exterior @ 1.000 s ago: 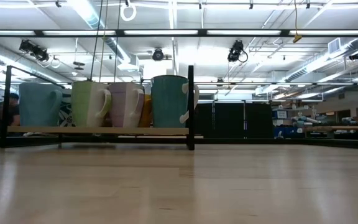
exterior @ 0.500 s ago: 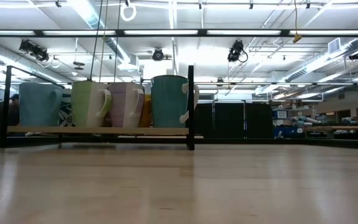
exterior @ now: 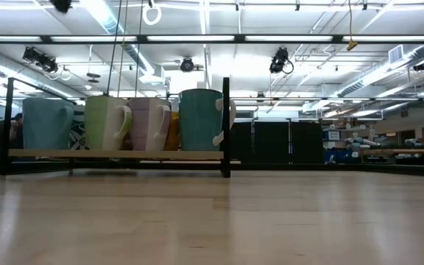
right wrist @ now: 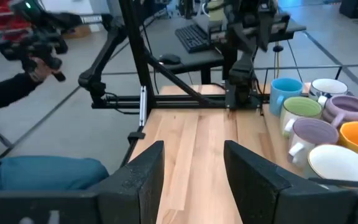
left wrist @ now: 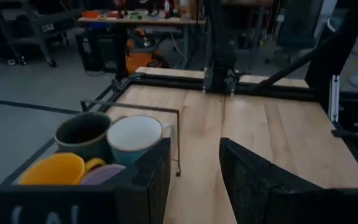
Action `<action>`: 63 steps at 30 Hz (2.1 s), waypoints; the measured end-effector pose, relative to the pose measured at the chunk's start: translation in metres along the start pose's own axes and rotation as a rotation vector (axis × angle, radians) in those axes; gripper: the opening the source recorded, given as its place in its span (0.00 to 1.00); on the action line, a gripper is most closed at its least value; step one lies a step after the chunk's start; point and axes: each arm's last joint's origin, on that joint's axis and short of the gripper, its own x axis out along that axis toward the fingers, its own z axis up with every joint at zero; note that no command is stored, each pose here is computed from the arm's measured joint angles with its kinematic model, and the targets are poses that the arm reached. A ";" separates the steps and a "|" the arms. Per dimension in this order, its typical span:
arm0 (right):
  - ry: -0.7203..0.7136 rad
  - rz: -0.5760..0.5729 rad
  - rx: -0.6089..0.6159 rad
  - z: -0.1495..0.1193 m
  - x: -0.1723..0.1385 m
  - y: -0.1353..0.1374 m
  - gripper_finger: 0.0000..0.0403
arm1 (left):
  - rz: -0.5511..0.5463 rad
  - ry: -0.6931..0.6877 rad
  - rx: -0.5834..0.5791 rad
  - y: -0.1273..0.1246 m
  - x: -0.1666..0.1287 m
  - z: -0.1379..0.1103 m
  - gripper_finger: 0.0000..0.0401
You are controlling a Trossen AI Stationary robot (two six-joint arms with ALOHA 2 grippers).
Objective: Place coffee mugs
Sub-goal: Return to Home Position
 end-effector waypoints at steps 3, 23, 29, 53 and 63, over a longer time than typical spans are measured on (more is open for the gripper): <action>-0.019 0.003 0.004 -0.012 -0.006 -0.004 0.43 | -0.003 -0.052 -0.019 0.003 0.002 -0.026 0.36; -0.220 0.006 0.095 -0.089 -0.041 -0.043 0.43 | 0.102 -0.255 -0.088 0.031 -0.005 -0.115 0.36; -0.241 0.009 0.108 -0.100 -0.047 -0.050 0.43 | 0.184 -0.239 -0.062 0.034 0.000 -0.121 0.36; -0.395 0.021 0.095 -0.159 -0.083 -0.057 0.43 | 0.374 -0.287 -0.076 0.048 0.026 -0.155 0.36; -0.359 0.016 0.108 -0.170 -0.078 -0.059 0.43 | 0.274 -0.299 -0.083 0.053 0.030 -0.157 0.36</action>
